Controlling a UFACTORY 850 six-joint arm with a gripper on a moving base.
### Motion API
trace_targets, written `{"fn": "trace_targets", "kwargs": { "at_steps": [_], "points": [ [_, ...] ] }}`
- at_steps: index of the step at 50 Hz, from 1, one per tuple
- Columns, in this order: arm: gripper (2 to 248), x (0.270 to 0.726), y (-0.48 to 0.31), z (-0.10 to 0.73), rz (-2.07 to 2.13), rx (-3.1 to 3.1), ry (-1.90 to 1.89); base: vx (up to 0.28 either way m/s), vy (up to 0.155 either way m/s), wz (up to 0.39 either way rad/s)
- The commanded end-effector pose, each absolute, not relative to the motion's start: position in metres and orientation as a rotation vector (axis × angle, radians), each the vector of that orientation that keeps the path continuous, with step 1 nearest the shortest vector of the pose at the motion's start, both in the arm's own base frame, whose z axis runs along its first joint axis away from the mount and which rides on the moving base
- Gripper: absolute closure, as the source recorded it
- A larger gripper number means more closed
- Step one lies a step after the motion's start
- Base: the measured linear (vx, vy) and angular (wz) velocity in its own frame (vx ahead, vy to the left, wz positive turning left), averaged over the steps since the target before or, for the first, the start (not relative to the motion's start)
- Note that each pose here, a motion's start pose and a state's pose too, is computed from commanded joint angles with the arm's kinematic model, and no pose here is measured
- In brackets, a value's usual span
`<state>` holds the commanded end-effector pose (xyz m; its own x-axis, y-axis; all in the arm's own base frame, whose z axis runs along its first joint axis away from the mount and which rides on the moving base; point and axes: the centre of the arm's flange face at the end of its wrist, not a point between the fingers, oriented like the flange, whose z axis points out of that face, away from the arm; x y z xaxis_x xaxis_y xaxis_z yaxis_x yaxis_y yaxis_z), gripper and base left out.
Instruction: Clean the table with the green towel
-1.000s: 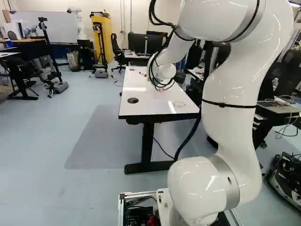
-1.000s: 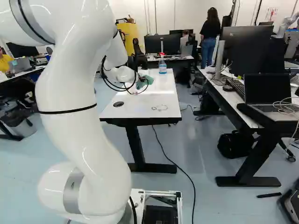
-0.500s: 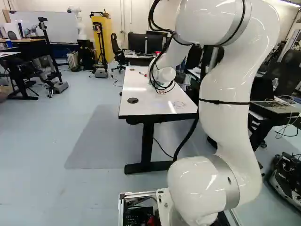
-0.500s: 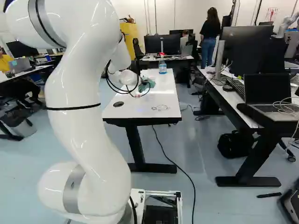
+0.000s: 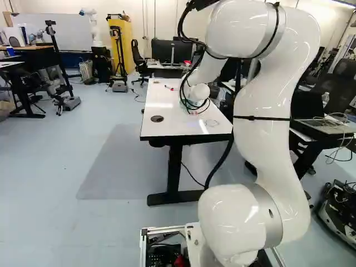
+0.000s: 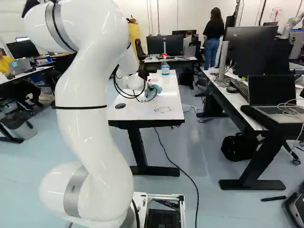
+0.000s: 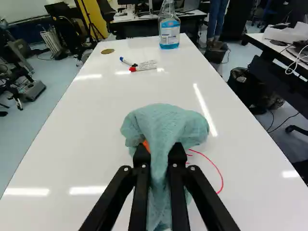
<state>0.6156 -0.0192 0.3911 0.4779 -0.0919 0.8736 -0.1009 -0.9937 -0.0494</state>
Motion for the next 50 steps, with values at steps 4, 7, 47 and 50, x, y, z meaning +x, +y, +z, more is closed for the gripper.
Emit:
{"fn": "trace_targets", "kwargs": {
  "at_steps": [4, 7, 47, 50],
  "points": [
    [205, 0.6164, -0.0192, 0.3863, 1.581, 2.699, -0.176, 0.000, 0.000, 0.000],
    [205, 0.6167, -0.0192, 0.3839, 1.576, 2.701, -0.176, 0.000, 0.000, 0.000],
    [205, 0.6152, -0.0189, 0.3812, 1.529, 2.730, -0.176, 0.000, 0.000, 0.000],
    [205, 0.6148, -0.0189, 0.3806, 1.519, 2.737, -0.176, 0.000, 0.000, 0.000]
  ]
}}
